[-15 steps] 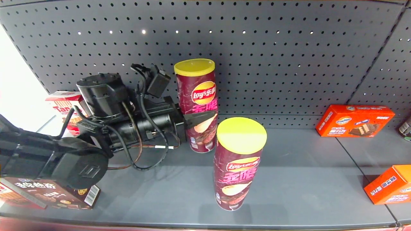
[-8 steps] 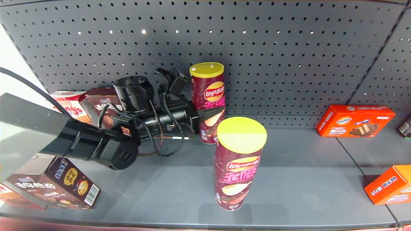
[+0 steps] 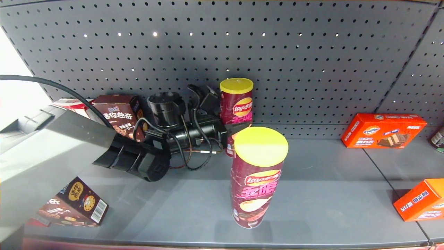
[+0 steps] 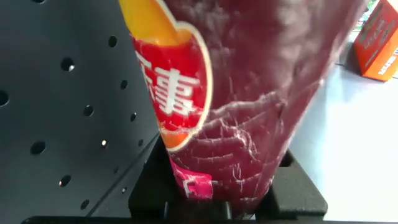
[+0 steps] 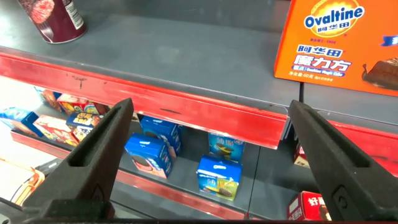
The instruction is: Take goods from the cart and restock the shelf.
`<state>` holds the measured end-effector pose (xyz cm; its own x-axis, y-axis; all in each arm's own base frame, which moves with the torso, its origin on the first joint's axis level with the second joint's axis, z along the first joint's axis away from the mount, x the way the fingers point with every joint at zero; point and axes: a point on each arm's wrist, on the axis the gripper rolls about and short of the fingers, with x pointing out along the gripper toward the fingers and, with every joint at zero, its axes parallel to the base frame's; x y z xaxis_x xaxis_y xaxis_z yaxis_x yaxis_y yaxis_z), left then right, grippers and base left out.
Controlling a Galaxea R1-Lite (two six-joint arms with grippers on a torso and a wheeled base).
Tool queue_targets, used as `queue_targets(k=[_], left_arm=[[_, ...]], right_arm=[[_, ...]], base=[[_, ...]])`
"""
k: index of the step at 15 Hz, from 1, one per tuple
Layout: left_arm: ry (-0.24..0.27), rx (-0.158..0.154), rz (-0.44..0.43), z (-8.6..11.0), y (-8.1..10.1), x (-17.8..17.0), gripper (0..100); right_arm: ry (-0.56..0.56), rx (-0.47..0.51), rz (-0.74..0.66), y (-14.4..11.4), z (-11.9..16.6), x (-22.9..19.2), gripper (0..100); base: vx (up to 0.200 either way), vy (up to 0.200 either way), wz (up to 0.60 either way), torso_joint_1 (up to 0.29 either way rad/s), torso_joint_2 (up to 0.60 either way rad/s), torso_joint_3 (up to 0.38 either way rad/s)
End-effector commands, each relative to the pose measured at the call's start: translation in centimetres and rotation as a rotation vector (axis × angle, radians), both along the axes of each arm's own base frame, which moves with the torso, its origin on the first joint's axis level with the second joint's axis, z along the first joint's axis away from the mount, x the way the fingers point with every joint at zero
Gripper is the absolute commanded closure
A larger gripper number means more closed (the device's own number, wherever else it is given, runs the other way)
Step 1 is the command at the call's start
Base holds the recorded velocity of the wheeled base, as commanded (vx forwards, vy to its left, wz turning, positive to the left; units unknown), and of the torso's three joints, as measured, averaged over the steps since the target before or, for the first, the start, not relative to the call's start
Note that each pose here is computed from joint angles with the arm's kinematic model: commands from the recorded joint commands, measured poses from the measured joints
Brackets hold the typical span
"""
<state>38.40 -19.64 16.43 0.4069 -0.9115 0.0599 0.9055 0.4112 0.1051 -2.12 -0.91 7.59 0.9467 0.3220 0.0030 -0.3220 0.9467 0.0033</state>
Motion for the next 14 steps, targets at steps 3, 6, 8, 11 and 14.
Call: queue_targets(k=[3,6,8,11,14], left_arm=[[-0.006,0.033,0.002,-1.4,-0.2,0.3,0],[-0.012,0.03,0.002,-0.8,0.1,-0.2,0],[-0.017,0.028,0.004,0.9,1.0,-2.2,0],[-0.012,0.034,0.004,2.0,2.3,-5.1,0],[-0.018,0.069,0.042,1.9,3.8,-7.4,0]], right_arm=[[0.001,-0.001,-0.001,0.0,0.0,0.0,0],[0.001,-0.001,-0.001,0.0,0.0,0.0,0],[0.001,-0.001,0.002,0.0,0.0,0.0,0],[0.001,-0.001,0.0,0.0,0.0,0.0,0],[0.001,-0.001,0.0,0.0,0.0,0.0,0]], base=[[0.0,0.0,0.0,0.0,0.0,0.0],[0.0,0.0,0.0,0.0,0.0,0.0],[0.0,0.0,0.0,0.0,0.0,0.0],[0.0,0.0,0.0,0.0,0.0,0.0],[0.0,0.0,0.0,0.0,0.0,0.0]])
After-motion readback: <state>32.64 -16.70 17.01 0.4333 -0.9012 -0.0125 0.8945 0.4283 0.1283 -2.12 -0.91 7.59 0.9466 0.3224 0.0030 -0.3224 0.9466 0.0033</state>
